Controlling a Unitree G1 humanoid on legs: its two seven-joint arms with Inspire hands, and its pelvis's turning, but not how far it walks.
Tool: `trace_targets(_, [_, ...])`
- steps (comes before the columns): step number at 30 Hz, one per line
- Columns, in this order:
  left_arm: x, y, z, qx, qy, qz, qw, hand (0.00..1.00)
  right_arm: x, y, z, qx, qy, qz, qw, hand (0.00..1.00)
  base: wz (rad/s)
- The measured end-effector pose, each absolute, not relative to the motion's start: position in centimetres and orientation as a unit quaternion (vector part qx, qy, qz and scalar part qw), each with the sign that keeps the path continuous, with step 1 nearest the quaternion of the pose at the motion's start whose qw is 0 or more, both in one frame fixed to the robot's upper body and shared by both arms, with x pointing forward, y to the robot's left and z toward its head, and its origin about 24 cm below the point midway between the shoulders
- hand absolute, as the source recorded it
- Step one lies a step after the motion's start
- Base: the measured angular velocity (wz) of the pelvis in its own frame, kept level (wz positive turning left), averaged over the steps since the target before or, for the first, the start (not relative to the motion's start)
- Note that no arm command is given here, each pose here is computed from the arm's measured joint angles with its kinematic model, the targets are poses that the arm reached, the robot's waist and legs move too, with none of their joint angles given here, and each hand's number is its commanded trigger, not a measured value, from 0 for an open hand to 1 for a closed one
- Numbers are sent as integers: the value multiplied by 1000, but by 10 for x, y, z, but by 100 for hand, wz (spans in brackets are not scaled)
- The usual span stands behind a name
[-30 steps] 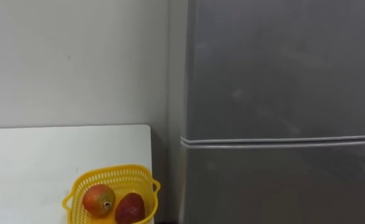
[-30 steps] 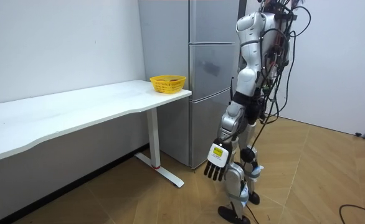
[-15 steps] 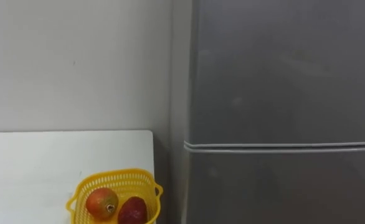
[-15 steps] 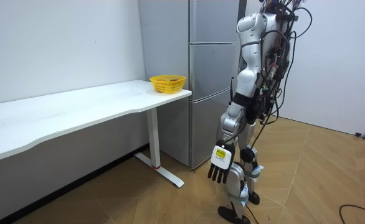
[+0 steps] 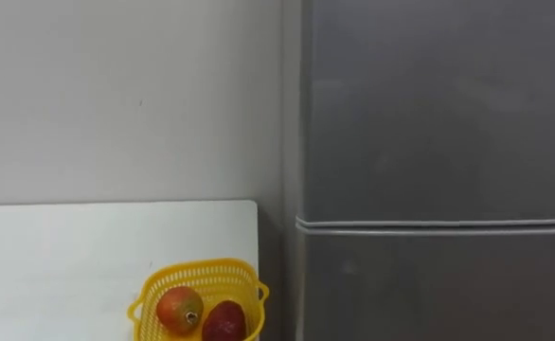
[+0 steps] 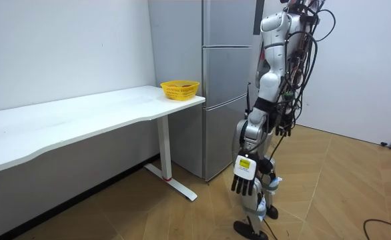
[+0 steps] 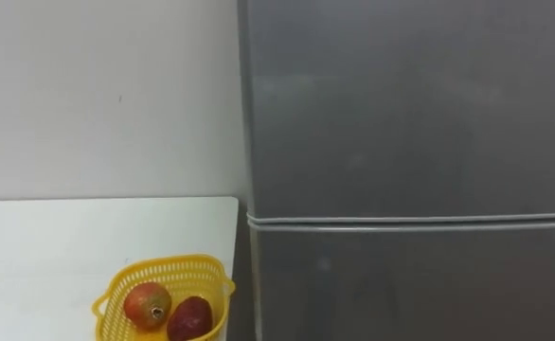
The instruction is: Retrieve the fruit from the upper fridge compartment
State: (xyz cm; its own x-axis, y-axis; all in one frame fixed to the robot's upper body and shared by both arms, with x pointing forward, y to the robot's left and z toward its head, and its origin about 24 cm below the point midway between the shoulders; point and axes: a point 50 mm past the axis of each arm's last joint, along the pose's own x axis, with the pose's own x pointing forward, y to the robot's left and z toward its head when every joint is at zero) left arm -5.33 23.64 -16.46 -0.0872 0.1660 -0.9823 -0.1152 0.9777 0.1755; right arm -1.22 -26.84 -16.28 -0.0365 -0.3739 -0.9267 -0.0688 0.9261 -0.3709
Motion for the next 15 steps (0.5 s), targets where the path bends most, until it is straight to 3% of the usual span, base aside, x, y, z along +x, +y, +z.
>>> trace_targets(5, [-44,231,-167,31,731,76,677,0,-9,-250,-168,-171,726,-39,665,0,10])
trace_targets(15, [-39,230,-168,36,739,57,671,0,-15,-243,-170,-129,746,-7,654,0,8])
